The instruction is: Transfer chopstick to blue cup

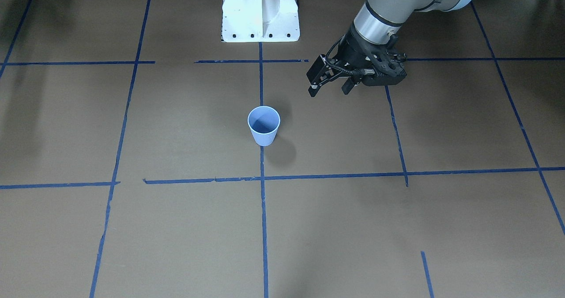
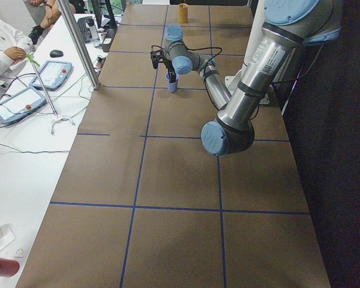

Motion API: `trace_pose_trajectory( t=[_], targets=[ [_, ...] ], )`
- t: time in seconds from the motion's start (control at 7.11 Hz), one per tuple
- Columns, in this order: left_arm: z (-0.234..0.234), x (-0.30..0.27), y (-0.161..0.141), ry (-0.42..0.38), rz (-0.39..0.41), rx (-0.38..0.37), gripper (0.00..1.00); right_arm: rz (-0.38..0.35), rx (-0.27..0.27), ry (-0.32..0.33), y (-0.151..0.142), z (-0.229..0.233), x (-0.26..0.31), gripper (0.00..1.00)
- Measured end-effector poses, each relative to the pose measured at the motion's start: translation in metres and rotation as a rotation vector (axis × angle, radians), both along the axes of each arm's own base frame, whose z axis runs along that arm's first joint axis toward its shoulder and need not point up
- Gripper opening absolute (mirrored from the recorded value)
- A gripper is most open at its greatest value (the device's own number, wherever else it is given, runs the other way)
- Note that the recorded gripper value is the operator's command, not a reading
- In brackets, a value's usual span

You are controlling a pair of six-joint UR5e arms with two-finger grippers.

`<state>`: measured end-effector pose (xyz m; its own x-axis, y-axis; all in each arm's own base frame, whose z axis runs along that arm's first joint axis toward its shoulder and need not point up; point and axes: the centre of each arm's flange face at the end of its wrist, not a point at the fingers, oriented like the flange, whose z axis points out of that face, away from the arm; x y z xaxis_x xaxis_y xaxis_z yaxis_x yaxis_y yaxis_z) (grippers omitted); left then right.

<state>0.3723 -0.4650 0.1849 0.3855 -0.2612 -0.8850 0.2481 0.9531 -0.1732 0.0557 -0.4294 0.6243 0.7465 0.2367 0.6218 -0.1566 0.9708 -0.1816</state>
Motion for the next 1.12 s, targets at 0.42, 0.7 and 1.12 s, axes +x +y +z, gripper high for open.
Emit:
trace_pose_trajectory(
  t=[0.42,0.7,1.12],
  targets=[
    [0.001,-0.002,0.002,0.004,-0.004,-0.006,1.0,0.183,-0.119,0.001,-0.003,0.027,0.01,0.91],
    [0.001,-0.002,0.003,0.007,-0.005,-0.009,1.0,0.234,-0.141,-0.009,-0.004,0.045,0.01,0.87],
    [0.001,-0.004,0.005,0.011,-0.011,-0.017,1.0,0.244,-0.166,-0.04,0.0,0.054,0.008,0.81]
  ],
)
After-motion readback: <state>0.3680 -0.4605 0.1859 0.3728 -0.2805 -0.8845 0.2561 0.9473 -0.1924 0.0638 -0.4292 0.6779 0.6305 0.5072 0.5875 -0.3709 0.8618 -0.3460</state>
